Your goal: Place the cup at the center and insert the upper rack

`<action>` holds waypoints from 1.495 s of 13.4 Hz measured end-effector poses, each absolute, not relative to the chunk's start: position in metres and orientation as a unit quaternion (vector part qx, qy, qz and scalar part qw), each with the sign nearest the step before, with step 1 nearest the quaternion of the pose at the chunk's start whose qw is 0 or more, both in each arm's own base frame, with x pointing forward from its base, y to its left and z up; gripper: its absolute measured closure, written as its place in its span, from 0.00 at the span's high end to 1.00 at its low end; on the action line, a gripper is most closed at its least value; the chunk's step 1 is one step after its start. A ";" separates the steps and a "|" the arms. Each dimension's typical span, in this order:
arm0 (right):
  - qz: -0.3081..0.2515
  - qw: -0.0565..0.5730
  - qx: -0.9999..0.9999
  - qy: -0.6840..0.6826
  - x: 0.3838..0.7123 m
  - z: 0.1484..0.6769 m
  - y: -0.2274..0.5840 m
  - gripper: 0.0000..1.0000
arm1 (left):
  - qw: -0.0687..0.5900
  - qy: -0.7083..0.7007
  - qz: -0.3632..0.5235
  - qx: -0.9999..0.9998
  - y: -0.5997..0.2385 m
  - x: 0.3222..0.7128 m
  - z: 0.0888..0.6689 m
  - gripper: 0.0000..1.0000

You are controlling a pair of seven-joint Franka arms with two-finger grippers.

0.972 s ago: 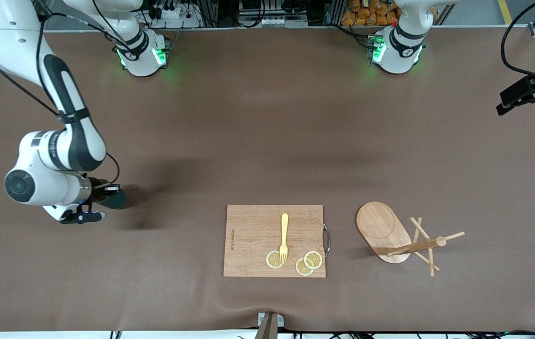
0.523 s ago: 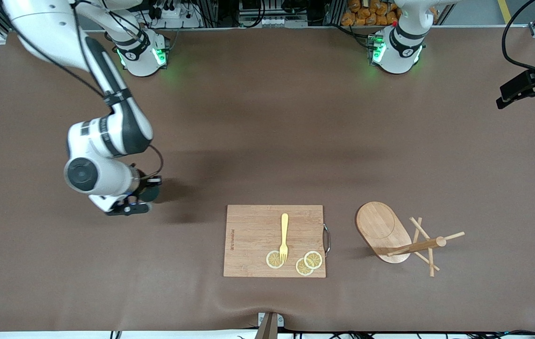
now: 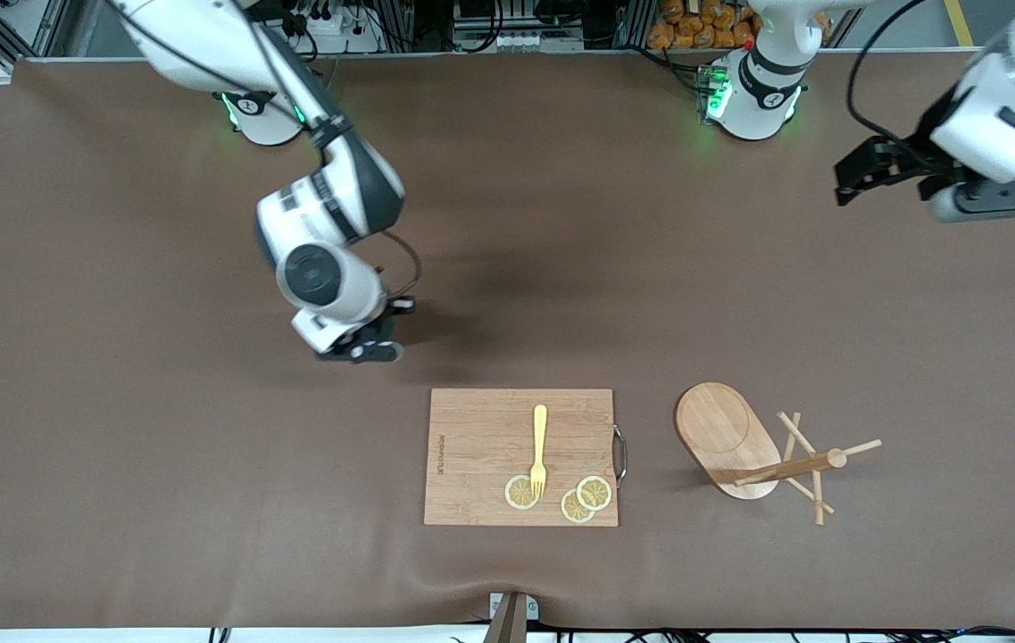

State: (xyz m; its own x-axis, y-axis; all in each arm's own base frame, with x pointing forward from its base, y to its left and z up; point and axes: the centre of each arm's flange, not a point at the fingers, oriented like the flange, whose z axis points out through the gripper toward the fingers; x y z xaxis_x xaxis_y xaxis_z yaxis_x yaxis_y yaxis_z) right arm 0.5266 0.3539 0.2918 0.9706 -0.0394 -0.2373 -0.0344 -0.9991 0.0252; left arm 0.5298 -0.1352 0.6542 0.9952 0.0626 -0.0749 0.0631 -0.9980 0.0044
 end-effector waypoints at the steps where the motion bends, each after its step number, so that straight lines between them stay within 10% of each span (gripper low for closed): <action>1: -0.118 0.015 0.993 -0.023 0.510 0.293 0.379 0.06 | 0.005 0.035 -0.035 0.999 -0.147 0.531 0.650 1.00; 10: -0.099 -0.016 0.991 -0.089 0.416 0.260 0.508 0.06 | 0.007 0.073 -0.062 0.995 -0.180 0.542 0.616 1.00; 20: -0.129 -0.026 0.976 -0.176 0.405 0.249 0.526 0.06 | -0.015 0.074 -0.060 0.995 -0.202 0.540 0.605 1.00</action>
